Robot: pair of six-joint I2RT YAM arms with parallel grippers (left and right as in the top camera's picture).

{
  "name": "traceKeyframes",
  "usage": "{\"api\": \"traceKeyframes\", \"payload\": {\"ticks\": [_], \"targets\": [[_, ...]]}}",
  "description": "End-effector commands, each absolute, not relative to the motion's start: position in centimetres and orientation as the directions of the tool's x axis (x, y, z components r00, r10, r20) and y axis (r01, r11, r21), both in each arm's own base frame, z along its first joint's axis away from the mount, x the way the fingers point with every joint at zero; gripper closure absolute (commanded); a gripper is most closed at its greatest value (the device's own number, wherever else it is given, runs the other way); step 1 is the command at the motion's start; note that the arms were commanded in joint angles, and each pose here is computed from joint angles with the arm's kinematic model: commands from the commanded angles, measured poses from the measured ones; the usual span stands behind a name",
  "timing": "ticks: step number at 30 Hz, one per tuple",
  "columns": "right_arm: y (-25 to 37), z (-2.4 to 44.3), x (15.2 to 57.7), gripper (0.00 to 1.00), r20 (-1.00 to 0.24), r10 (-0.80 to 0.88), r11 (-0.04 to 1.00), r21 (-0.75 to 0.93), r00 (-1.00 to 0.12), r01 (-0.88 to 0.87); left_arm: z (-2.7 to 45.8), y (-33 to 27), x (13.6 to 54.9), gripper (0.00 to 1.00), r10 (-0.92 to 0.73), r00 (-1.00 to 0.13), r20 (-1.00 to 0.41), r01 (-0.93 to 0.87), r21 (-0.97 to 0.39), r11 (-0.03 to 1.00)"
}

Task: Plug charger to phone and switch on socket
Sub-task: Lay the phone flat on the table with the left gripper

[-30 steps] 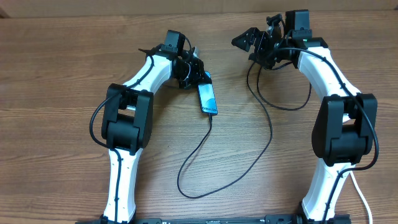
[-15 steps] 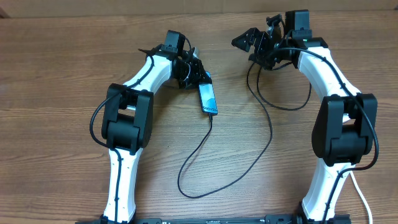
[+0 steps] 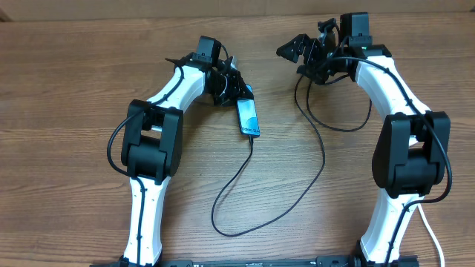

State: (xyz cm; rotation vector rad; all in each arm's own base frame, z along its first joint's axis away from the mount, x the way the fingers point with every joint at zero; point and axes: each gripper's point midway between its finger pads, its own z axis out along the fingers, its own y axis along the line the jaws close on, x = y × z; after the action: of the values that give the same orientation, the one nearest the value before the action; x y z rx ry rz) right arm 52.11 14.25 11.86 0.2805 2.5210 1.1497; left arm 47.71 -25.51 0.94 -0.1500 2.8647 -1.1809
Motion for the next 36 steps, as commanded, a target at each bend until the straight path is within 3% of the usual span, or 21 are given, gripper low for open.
{"api": "traceKeyframes", "payload": {"ticks": [1, 9, 14, 36], "targets": [[14.37, 14.84, 52.36, 0.00, -0.293, 0.316, 0.643, 0.765, -0.902, -0.024, 0.11, -25.69, 47.32, 0.77, -0.094, -0.995, 0.011, -0.076, -0.691, 0.719], [14.37, 14.83, 52.35, 0.00, -0.293, 0.316, 0.643, 0.765, -0.902, -0.023, 0.10, -25.68, 47.29, 0.74, -0.094, -0.995, 0.013, -0.077, -0.690, 0.719], [14.36, 14.81, 52.32, 0.00, -0.292, 0.315, 0.644, 0.765, -0.903, -0.022, 0.05, -25.62, 47.16, 0.67, -0.095, -0.995, 0.020, -0.082, -0.688, 0.721], [14.33, 14.78, 52.33, 0.00, -0.294, 0.314, 0.646, 0.763, -0.902, -0.024, -0.05, -25.52, 47.05, 0.19, -0.097, -0.995, 0.025, -0.088, -0.683, 0.725]]}}
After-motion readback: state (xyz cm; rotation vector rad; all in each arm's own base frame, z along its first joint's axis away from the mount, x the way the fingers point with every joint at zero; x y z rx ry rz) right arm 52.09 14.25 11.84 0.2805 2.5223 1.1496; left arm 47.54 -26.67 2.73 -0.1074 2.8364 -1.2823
